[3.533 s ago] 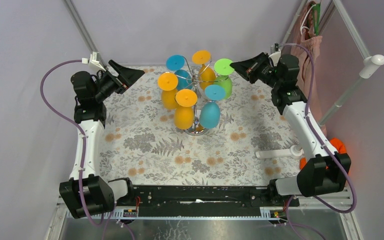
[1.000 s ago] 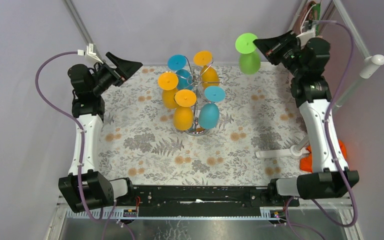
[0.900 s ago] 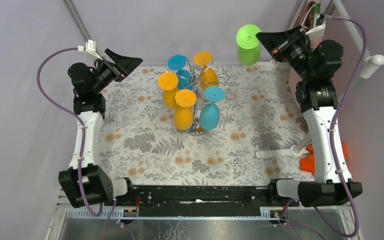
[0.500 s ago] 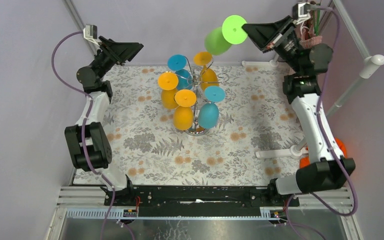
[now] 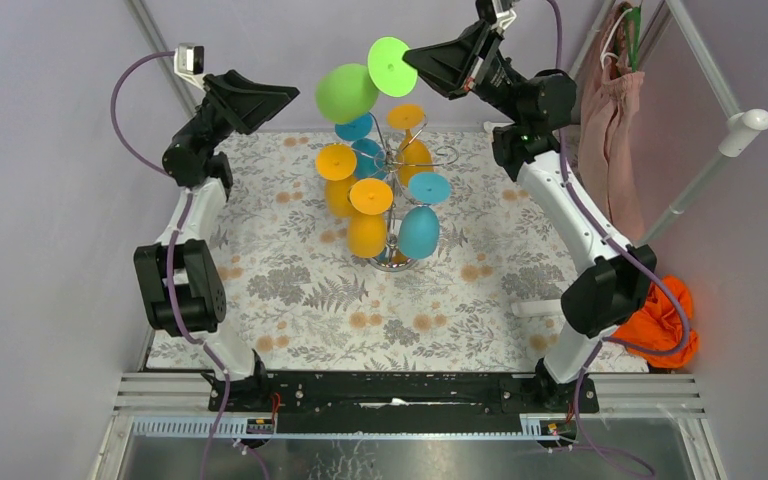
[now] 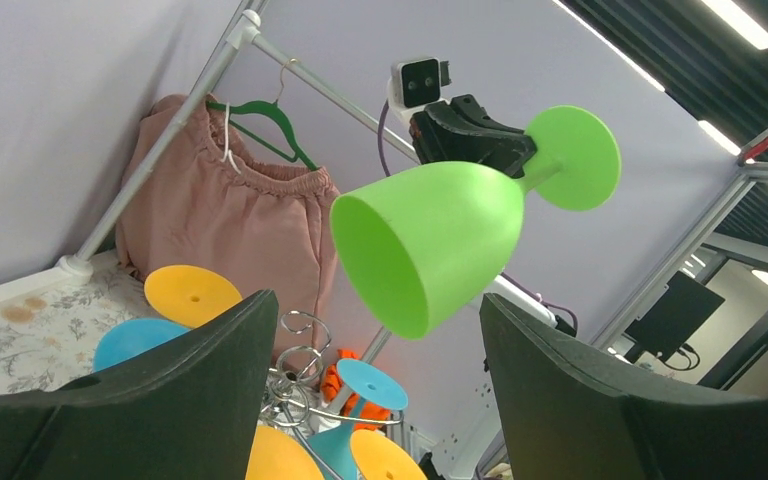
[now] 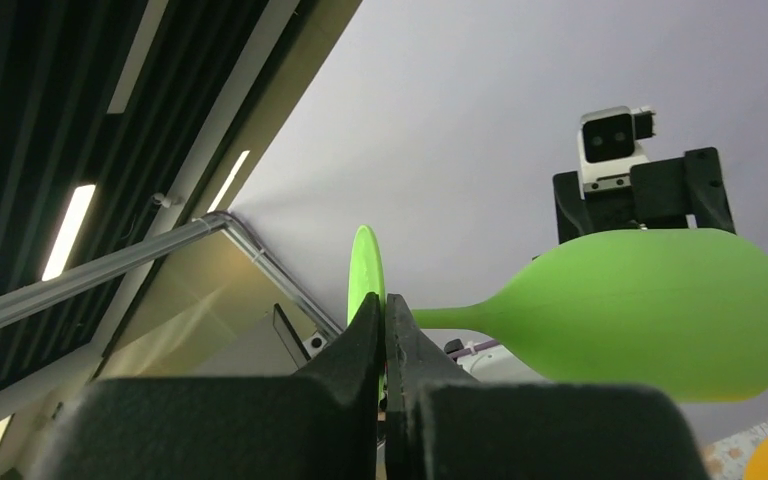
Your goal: Take the wine glass off the wine glass rack
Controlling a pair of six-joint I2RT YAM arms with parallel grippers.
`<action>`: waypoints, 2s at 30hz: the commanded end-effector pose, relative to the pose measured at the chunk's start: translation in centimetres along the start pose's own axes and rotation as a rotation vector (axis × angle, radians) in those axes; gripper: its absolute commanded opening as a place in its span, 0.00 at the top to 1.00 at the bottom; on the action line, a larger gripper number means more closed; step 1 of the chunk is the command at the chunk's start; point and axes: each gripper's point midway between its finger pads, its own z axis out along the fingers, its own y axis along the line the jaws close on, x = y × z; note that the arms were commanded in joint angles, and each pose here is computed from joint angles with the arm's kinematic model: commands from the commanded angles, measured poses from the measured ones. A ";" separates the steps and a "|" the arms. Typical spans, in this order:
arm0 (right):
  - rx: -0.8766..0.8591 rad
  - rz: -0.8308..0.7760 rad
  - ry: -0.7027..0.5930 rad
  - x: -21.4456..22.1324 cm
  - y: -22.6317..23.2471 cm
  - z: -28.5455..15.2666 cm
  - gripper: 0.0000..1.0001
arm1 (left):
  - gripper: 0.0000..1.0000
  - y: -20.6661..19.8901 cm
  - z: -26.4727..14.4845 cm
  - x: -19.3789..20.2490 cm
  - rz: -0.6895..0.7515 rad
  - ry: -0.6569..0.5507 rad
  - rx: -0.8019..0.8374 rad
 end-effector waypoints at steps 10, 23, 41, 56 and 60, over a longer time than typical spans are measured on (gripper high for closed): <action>-0.144 -0.006 0.026 1.6 1.3 2.6 1.00 | 0.19 -2.5 0.8 2.2 0.049 0.042 0.080; -0.225 0.103 0.015 1.4 -1.8 2.5 1.00 | 0.24 -8.3 1.9 4.8 0.066 0.059 0.171; -0.247 0.225 0.063 3.4 -4.0 0.9 1.00 | 1.00 -10.4 1.8 4.7 0.078 0.023 0.181; -0.145 0.064 0.027 1.4 -1.6 -0.7 0.34 | 1.00 -9.7 2.4 -1.2 0.213 -0.047 -0.150; -0.035 -0.028 -0.030 -0.4 -0.3 -4.2 0.33 | 1.00 -5.8 1.4 -5.7 0.361 -0.083 -0.562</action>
